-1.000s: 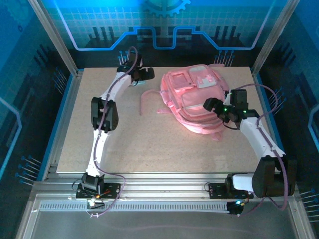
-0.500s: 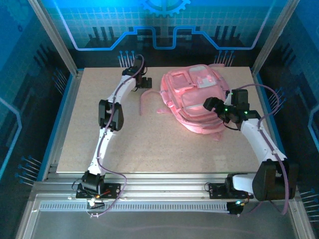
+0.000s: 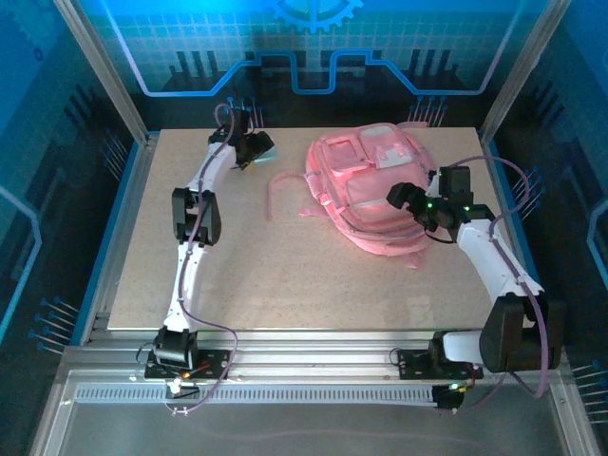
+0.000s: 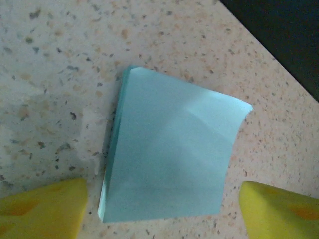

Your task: Pack the student bag

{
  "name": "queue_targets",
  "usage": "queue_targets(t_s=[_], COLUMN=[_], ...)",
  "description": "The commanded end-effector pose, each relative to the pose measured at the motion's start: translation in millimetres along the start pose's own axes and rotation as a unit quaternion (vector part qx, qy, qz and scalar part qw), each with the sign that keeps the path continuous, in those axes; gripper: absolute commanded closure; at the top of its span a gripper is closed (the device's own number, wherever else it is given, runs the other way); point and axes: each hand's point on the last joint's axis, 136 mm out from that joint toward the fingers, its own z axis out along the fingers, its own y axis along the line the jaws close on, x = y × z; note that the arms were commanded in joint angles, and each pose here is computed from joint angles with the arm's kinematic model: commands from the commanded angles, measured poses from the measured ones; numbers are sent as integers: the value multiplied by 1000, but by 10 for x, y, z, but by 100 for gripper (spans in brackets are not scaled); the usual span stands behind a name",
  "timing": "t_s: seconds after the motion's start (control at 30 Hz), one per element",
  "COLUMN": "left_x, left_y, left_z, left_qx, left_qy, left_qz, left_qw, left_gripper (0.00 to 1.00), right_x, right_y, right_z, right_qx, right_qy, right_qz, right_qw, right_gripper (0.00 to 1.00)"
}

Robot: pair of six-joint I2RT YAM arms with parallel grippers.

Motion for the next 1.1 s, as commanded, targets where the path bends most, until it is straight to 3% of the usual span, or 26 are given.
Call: queue_targets(t_s=[0.0, 0.13, 0.2, 0.3, 0.53, 0.77, 1.07], left_x=[237, 361, 432, 463, 538, 870, 1482], left_y=[110, 178, 214, 225, 126, -88, 347], left_z=[279, 352, 394, 407, 317, -139, -737], left_qx=[3, -1, -4, -4, 3, 34, 15], left_qy=[34, 55, 66, 72, 77, 86, 110], left_qz=[-29, -20, -23, -28, -19, -1, 11], left_qw=[999, 998, 998, 997, 997, 996, 994], left_gripper=[34, 62, 84, 99, 100, 100, 100], right_x=[-74, -85, -90, -84, -89, -86, 80], right_y=[46, 30, 15, 17, 21, 109, 391], right_z=[-32, -20, -11, -5, -63, -118, -105], right_qx=[8, 12, 14, 13, 13, -7, -40], right_qy=[-7, -7, -6, -2, -9, -15, 2], right_qz=[-16, -19, -18, -19, -22, -19, -42], right_qw=[1000, 1000, 1000, 1000, 1000, 1000, 998], right_gripper=[9, 9, 9, 8, 8, 8, 8])
